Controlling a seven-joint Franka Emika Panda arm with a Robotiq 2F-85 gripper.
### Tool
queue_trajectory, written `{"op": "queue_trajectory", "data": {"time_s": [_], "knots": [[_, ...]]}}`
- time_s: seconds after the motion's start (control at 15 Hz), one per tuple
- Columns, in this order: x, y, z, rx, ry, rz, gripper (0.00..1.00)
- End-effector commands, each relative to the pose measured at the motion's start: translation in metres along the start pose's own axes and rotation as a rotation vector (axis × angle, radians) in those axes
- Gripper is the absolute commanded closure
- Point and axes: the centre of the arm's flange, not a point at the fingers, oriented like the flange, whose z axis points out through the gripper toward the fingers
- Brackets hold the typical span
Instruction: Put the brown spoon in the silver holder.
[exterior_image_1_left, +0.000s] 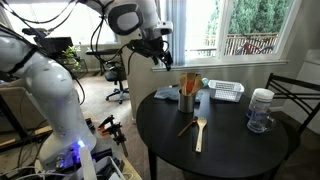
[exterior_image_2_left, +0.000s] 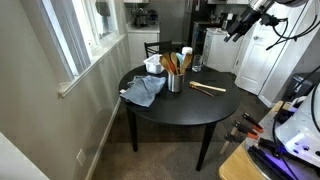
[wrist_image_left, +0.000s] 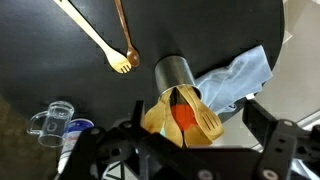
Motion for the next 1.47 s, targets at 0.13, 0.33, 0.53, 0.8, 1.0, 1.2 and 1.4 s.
{"op": "queue_trajectory", "data": {"time_s": [0.13,0.33,0.53,0.8,1.0,1.2,1.4], "knots": [[0.025,0.0,0.075,0.098,-0.001,0.058,0.0],[0.016,0.001,0.112,0.104,-0.053,0.064,0.0],[0.01,0.003,0.129,0.129,-0.112,0.016,0.0],[0.004,-0.003,0.121,0.104,-0.117,0.032,0.0],[0.005,-0.003,0.12,0.104,-0.115,0.031,0.0],[0.004,0.0,0.128,0.08,-0.109,0.025,0.0],[0.003,0.008,0.153,0.039,-0.107,0.03,0.0]]}}
